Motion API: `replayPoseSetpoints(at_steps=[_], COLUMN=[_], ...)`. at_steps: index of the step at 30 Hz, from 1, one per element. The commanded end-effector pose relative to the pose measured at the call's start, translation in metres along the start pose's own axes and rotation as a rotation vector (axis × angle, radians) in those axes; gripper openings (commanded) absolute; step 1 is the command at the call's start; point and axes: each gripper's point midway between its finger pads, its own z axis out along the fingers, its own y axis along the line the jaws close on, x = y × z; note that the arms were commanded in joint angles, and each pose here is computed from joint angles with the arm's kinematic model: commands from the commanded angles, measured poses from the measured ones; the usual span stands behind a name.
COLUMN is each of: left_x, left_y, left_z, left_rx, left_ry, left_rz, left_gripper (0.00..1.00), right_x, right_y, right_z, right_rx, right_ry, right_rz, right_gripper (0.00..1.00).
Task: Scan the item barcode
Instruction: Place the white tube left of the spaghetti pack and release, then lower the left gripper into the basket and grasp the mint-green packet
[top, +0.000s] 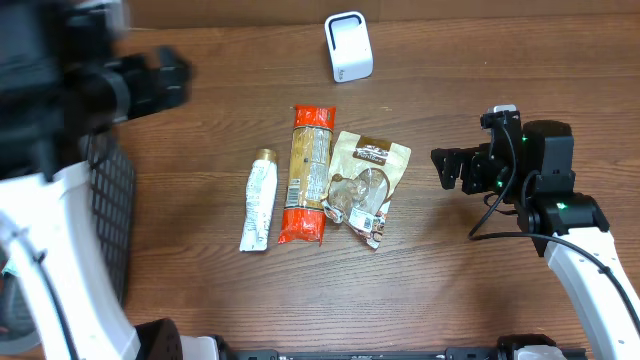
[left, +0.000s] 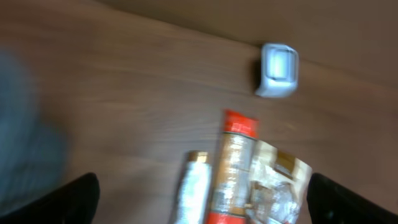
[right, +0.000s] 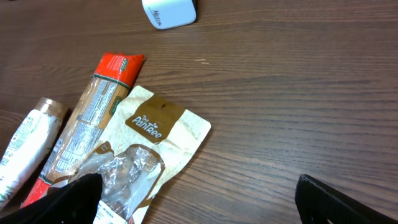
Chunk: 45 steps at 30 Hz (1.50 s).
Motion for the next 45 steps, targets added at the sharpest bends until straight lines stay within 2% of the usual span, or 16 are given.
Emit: replayPoseSetpoints(at_steps=[1, 5, 8, 11, 16, 22, 26, 31, 39, 45], left_x=[-0.004, 0.022, 0.040, 0.059, 0.084, 0.102, 0.127, 0.140, 0.145, 0.145], left_y=[0.066, 0.139, 0.183, 0.214, 0.247, 0.278, 0.291, 0.307, 0.326, 0.354], left_z=[-0.034, -0.051, -0.056, -0.050, -0.022, 0.029, 0.057, 0.086, 0.109, 0.115], left_rx=[-0.213, -0.398, -0.477, -0.492, -0.502, -0.501, -0.478, -0.461, -0.479, -0.585], left_ry=[-0.054, 0.001, 0.026, 0.054, 0.107, 0.157, 0.234, 0.237, 0.227, 0.249], left_rz=[-0.153, -0.346, -0.480, -0.615, -0.691, -0.517, -0.335, -0.163, 0.113, 0.223], left_gripper=[1.00, 1.00, 1.00, 1.00, 1.00, 0.99, 1.00, 0.99, 0.99, 1.00], right_x=[-0.011, -0.011, -0.011, -0.011, -0.011, -0.011, -0.011, -0.011, -0.011, -0.011], right_y=[0.005, 0.005, 0.005, 0.005, 0.005, 0.005, 0.005, 0.005, 0.005, 0.005], right_z=[-0.002, -0.002, -0.002, -0.002, -0.002, -0.002, -0.002, -0.002, -0.002, -0.002], right_rx=[-0.011, -0.011, -0.011, -0.011, -0.011, -0.011, -0.011, -0.011, -0.011, -0.011], right_ry=[-0.023, -0.023, -0.023, -0.023, -0.023, -0.023, -0.023, -0.023, -0.023, -0.023], right_rz=[-0.018, -0.018, -0.018, -0.018, -0.018, -0.018, -0.018, -0.017, -0.018, -0.018], right_gripper=[1.00, 1.00, 1.00, 1.00, 1.00, 1.00, 1.00, 1.00, 1.00, 1.00])
